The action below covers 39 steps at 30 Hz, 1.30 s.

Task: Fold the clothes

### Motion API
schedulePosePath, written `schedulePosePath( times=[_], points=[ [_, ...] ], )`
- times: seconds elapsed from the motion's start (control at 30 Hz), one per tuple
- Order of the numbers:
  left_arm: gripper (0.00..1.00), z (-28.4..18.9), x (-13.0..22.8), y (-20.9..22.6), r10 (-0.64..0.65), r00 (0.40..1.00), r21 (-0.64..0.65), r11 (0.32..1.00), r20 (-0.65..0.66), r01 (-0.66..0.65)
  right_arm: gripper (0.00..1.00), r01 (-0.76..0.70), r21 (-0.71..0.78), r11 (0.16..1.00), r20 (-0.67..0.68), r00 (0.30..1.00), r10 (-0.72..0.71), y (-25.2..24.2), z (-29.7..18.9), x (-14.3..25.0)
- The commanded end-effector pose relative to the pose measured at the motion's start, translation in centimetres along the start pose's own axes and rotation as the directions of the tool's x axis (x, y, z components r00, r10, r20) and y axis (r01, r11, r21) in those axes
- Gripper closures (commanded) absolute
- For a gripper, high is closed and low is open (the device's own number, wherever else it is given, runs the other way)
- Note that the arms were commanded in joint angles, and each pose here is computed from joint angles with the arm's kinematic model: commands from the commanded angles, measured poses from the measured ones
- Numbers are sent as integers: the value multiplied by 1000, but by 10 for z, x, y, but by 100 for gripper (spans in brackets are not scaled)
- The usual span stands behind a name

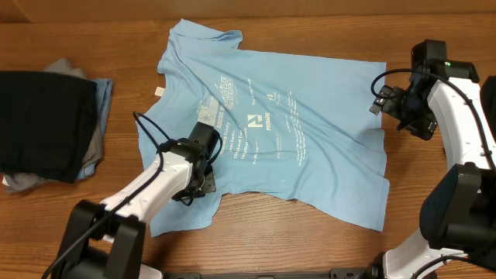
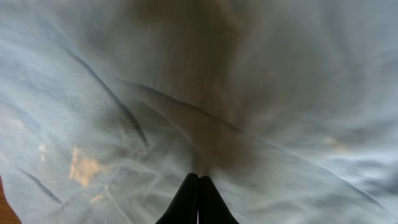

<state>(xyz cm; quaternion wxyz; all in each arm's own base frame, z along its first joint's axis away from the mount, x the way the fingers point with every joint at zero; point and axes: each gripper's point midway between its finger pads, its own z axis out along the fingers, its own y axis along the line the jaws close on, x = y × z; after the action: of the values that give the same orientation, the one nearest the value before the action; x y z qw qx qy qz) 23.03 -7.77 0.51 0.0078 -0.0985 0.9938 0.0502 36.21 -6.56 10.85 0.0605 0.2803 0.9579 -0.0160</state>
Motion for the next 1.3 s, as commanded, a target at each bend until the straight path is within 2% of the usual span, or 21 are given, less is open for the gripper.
schedulePosePath(
  times=[0.0,0.3,0.33,0.4,0.5,0.57,0.67,0.8,0.9,0.93,0.97,1.0,1.27],
  points=[
    [96,12,6,6,28,999,-51,998,-28,-30,0,-4,-1,1000,29,1000,4,0,-7,-6],
    [94,13,0,11,29,1000,-81,996,-4,-29,0,-4,-1,1000,29,1000,4,0,-7,-6],
    [91,13,0,12,30,1000,-87,996,-1,-30,0,-4,-1,1000,29,1000,4,0,-7,-6],
    [76,13,0,12,49,999,-87,995,-5,-49,0,-4,-2,1000,29,1000,4,0,-7,-6],
    [74,13,2,13,49,999,-91,995,-11,-50,0,-4,-2,1000,29,1000,4,0,-7,-6],
    [62,13,2,13,49,999,-91,995,-12,-50,0,-4,-2,1000,29,1000,4,0,-7,-6],
    [53,13,1,12,48,999,-88,995,-6,-49,0,-4,-2,1000,29,1000,4,0,-7,-6],
    [49,13,-4,9,46,999,-77,996,12,-45,0,-4,-2,1000,29,1000,4,0,-7,-6],
    [40,14,-7,5,43,999,-59,997,26,-42,0,-4,-1,1000,29,1000,4,0,-7,-6],
    [30,14,-6,5,43,999,-57,998,23,-42,0,-4,-1,1000,29,1000,4,0,-7,-6],
    [10,14,-6,5,43,999,-58,997,22,-42,0,-4,-1,1000,29,1000,4,0,-7,-6],
    [1,14,-6,5,44,999,-59,997,21,-42,0,-4,-1,1000,29,1000,4,0,-7,-6],
    [0,14,-11,0,26,999,-38,999,43,-25,0,-4,-4,1000,36,999,4,0,-7,-8]
  ],
)
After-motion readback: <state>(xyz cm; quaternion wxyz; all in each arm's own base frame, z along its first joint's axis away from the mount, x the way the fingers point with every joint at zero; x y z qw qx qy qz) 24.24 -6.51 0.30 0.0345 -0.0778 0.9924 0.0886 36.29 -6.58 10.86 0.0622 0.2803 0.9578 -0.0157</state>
